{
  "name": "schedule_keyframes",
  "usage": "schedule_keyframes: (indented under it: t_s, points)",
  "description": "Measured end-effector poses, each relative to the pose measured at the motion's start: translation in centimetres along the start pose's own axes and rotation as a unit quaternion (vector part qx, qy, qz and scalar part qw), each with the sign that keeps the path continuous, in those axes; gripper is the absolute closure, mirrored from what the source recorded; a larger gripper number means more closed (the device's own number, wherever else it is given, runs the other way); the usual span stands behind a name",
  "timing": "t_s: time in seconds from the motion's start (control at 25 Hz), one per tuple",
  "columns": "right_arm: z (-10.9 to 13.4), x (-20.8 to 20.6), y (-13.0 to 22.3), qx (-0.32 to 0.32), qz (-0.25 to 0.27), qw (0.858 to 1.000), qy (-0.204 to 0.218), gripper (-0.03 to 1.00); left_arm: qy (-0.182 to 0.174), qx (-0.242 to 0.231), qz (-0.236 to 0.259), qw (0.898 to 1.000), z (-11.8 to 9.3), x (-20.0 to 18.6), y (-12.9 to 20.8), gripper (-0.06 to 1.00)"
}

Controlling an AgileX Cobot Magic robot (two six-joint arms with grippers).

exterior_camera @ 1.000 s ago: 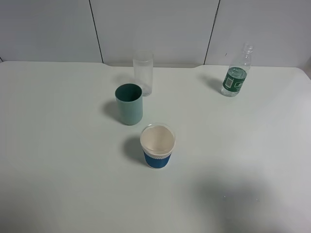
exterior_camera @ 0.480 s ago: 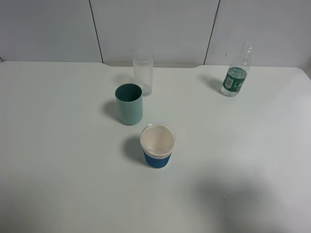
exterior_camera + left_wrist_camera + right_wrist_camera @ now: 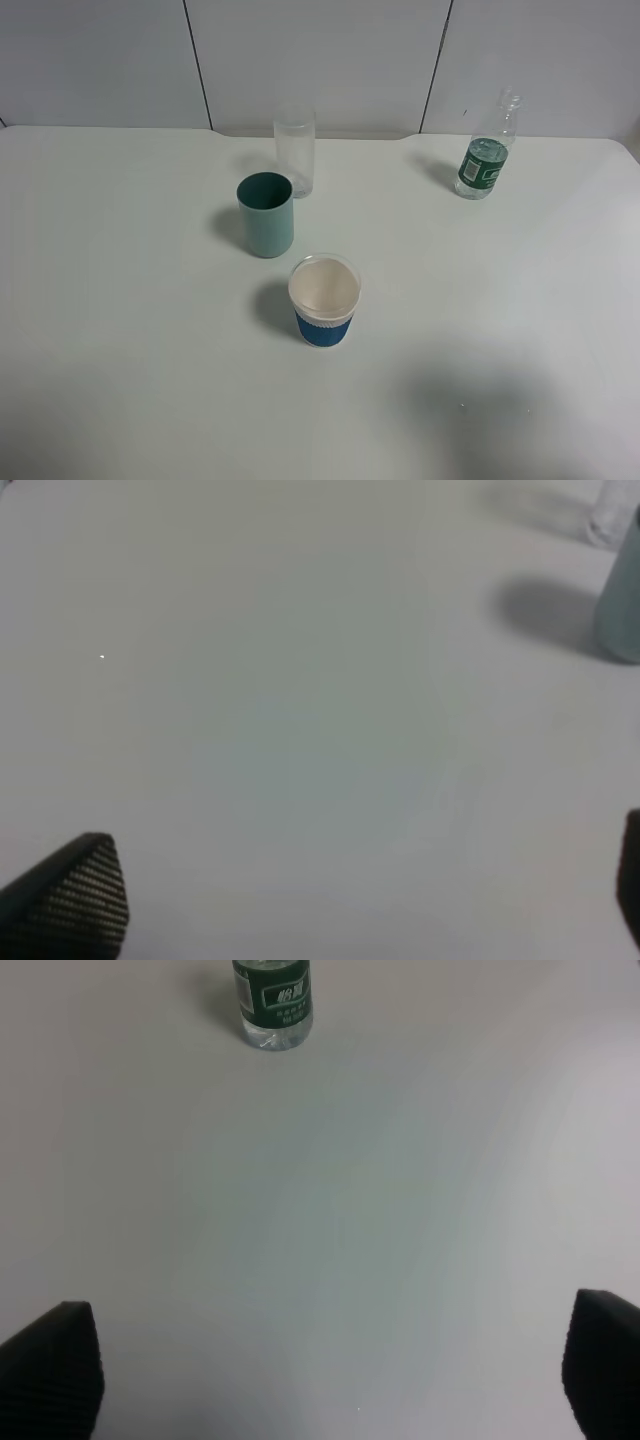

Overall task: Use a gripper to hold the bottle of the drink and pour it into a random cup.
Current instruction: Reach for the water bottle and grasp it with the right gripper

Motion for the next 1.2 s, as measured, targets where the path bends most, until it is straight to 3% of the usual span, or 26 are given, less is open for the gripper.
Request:
schedule_keyframes:
  t_s: [1.04, 1.2]
  points:
    - [0.02, 0.01, -0.01, -0.009, 0.004, 1.000, -0.015, 0.06, 0.000, 0.000, 0.000, 1.000, 0.00, 0.00, 0.00, -0.05]
    - [0.14, 0.73, -0.31, -0.009, 0.031, 0.999, -0.008, 0.06, 0.000, 0.000, 0.000, 1.000, 0.00, 0.00, 0.00, -0.05]
Point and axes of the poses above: a point on each arm's last joint axis where the gripper is mounted, x pointing out along that axis toward the gripper, z along the wrist's bending axis when the last joint is at zero, y = z × x, the point moved 1 cm from there along x, pointing out along that axis toward the gripper, and after that the axes turned 15 degrees about x, right-handed, at the moved point
